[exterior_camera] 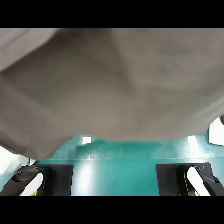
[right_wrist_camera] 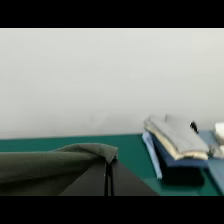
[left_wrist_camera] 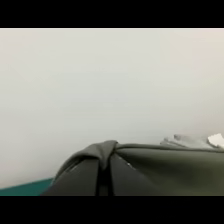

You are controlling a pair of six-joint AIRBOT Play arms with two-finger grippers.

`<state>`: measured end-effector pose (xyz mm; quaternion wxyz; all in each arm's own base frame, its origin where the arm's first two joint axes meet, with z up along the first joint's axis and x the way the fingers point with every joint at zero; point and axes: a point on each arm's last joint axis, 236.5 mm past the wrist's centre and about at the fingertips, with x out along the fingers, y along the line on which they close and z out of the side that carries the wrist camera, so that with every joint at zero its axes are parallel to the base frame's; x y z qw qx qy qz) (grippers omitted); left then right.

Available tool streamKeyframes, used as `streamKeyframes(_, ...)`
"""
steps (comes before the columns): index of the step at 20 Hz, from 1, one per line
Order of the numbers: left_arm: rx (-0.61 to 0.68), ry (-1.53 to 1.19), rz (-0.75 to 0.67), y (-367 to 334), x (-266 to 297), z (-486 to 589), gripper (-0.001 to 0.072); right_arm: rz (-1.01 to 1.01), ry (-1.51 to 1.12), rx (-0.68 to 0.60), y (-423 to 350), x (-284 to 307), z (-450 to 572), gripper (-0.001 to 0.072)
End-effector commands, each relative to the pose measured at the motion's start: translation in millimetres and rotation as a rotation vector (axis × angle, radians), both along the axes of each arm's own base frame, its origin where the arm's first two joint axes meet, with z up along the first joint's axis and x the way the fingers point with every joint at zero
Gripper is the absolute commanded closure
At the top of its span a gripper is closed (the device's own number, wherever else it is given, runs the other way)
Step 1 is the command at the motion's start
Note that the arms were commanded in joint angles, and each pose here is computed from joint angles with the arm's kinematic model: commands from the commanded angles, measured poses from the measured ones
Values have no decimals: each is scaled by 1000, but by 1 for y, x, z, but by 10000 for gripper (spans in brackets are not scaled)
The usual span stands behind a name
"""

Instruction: Fold the shirts.

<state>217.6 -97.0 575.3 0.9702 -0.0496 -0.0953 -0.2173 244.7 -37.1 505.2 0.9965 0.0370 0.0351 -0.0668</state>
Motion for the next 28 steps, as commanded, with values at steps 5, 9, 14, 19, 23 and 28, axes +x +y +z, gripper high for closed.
streamKeyframes(5, 48, 679, -27, 5, 148, -223, 676, 85, 807, 326, -26, 89, -223, 702)
streamKeyframes(9, 58, 948, -51, 8, 201, -331, 676, 118, 1117, 305, -10, 132, -342, 702)
streamKeyframes(14, 118, 1058, -65, 14, 251, -414, 676, 156, 1161, 291, 12, 194, -425, 701)
streamKeyframes(19, 83, 950, 45, 34, 304, -427, 676, 136, 1011, 290, 13, 246, -436, 702)
streamKeyframes(23, 92, 869, 129, 52, 330, -427, 676, 127, 932, 296, 11, 263, -426, 702)
streamKeyframes(28, 239, 1024, 144, 67, 314, -479, 676, 185, 1042, 264, 41, 242, -438, 702)
